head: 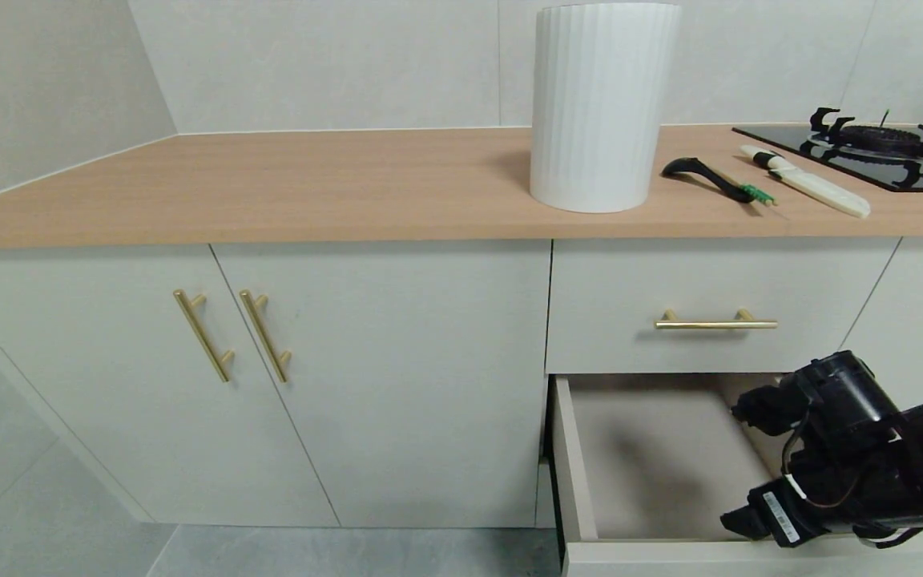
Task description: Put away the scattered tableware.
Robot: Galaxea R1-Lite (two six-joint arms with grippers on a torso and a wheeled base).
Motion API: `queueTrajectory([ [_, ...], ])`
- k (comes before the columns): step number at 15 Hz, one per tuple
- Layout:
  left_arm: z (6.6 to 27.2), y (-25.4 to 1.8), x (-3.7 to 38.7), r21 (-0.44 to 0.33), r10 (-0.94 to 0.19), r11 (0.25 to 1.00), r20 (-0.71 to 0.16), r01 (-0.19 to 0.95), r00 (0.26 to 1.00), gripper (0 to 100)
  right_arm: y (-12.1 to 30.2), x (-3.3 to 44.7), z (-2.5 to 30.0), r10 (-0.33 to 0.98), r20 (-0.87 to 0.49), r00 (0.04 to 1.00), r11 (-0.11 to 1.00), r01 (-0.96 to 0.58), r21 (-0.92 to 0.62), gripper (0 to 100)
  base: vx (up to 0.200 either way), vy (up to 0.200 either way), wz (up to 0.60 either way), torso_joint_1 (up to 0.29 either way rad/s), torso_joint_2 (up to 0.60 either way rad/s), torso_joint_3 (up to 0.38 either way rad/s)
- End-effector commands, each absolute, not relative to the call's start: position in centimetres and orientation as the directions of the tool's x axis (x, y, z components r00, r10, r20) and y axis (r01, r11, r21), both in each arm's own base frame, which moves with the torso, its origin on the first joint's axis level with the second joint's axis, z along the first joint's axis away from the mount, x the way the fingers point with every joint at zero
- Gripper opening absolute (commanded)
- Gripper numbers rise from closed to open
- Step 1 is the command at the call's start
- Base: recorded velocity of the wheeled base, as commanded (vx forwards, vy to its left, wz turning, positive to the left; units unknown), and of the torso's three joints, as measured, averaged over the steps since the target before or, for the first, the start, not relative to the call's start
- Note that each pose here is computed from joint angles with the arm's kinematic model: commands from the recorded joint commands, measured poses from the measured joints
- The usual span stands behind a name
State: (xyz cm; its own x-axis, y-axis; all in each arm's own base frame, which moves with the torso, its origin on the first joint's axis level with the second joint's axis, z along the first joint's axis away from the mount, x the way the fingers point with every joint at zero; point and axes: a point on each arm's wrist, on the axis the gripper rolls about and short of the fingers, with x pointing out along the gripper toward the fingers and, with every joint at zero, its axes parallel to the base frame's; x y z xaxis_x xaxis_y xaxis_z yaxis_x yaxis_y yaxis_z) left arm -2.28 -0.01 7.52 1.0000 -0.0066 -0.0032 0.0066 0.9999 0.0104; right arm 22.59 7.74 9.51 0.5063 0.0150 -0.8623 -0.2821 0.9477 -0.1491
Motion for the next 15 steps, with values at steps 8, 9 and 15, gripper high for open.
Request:
queueTrajectory([
  [8,7.5,0.0,-2.3,0.011,-0.006,1.0,-0.005,0.006,1.0,100,7.6,19.0,10.0,-0.048,-0.944,0.327,0.864,-0.461,-0.204,100,0.0,0.0,0.0,0.0,0.0,0.0],
  [9,7.5,0.0,-2.3,0.009,-0.006,1.0,-0.005,0.006,1.0,100,7.5,18.7,10.0,-0.054,-0.949,0.31,0.857,-0.473,-0.204,100,0.0,0.0,0.0,0.0,0.0,0.0],
  [15,7.5,0.0,-2.3,0.011,-0.006,1.0,-0.005,0.006,1.0,100,7.6,17.8,9.9,-0.114,-0.958,0.262,0.827,-0.51,-0.238,100,0.0,0.0,0.0,0.0,0.0,0.0],
])
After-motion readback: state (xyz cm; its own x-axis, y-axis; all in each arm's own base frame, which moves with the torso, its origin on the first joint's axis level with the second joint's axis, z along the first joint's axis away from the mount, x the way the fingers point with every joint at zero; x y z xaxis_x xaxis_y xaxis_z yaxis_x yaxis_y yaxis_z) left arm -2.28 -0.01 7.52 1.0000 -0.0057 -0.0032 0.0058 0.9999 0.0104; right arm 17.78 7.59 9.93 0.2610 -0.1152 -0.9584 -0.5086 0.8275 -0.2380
